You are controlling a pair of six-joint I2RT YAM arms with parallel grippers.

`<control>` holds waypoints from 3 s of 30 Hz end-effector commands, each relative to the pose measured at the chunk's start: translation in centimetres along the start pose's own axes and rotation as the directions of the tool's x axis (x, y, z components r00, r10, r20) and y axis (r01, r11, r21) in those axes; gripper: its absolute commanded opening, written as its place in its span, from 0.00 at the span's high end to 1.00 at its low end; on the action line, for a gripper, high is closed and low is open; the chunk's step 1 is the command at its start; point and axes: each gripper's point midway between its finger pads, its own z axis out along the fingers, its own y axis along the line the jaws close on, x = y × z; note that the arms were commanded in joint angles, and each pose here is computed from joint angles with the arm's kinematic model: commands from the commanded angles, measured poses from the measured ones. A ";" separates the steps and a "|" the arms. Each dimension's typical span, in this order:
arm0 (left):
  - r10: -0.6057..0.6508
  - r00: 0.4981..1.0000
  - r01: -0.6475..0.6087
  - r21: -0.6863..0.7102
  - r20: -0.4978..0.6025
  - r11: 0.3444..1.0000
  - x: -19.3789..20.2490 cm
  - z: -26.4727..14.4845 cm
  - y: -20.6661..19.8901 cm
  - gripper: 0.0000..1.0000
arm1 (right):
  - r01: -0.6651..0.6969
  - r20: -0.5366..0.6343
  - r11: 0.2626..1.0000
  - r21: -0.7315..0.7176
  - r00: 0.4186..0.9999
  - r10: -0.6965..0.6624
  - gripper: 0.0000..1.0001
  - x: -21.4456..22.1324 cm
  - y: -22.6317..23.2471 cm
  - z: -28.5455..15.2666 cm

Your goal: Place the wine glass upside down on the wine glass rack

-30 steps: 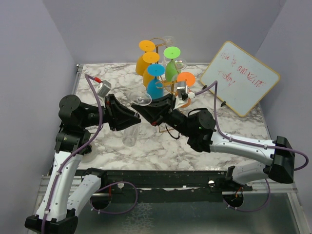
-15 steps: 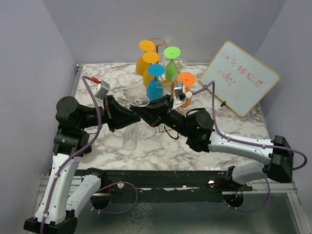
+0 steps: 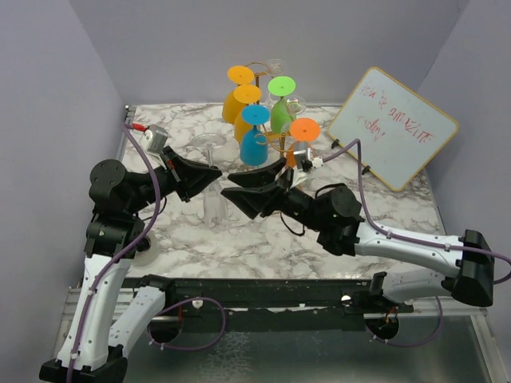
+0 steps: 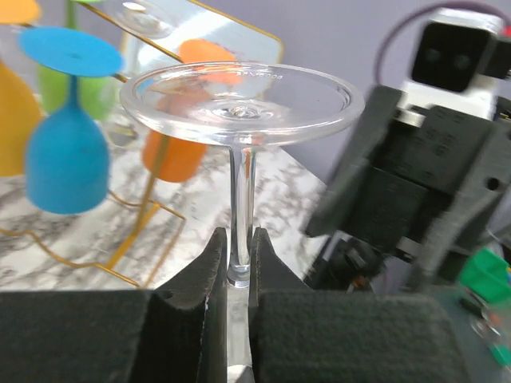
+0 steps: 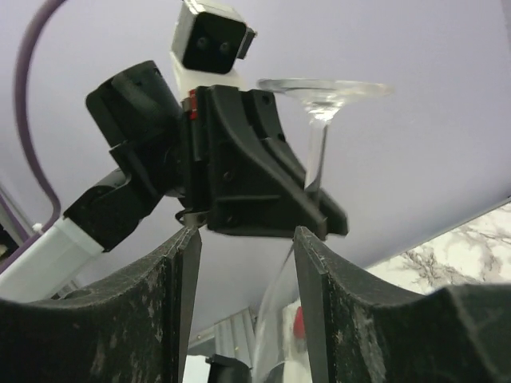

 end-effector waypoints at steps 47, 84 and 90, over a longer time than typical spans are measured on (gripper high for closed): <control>0.577 0.814 -0.579 0.009 0.063 0.815 2.4 11.4 9.3 1.00 | 0.159 0.189 0.865 0.476 0.942 -0.277 0.45 -13.0 -4.4 -12.0; 0.494 0.869 -0.492 0.118 0.015 0.862 6.0 13.6 10.3 0.70 | 0.150 0.172 0.859 0.489 0.949 -0.264 0.45 -12.4 -4.8 -12.0; 0.494 0.869 -0.495 0.069 0.024 0.866 5.7 12.6 10.3 0.48 | 0.143 0.176 0.857 0.495 0.949 -0.260 0.45 -12.5 -4.9 -12.3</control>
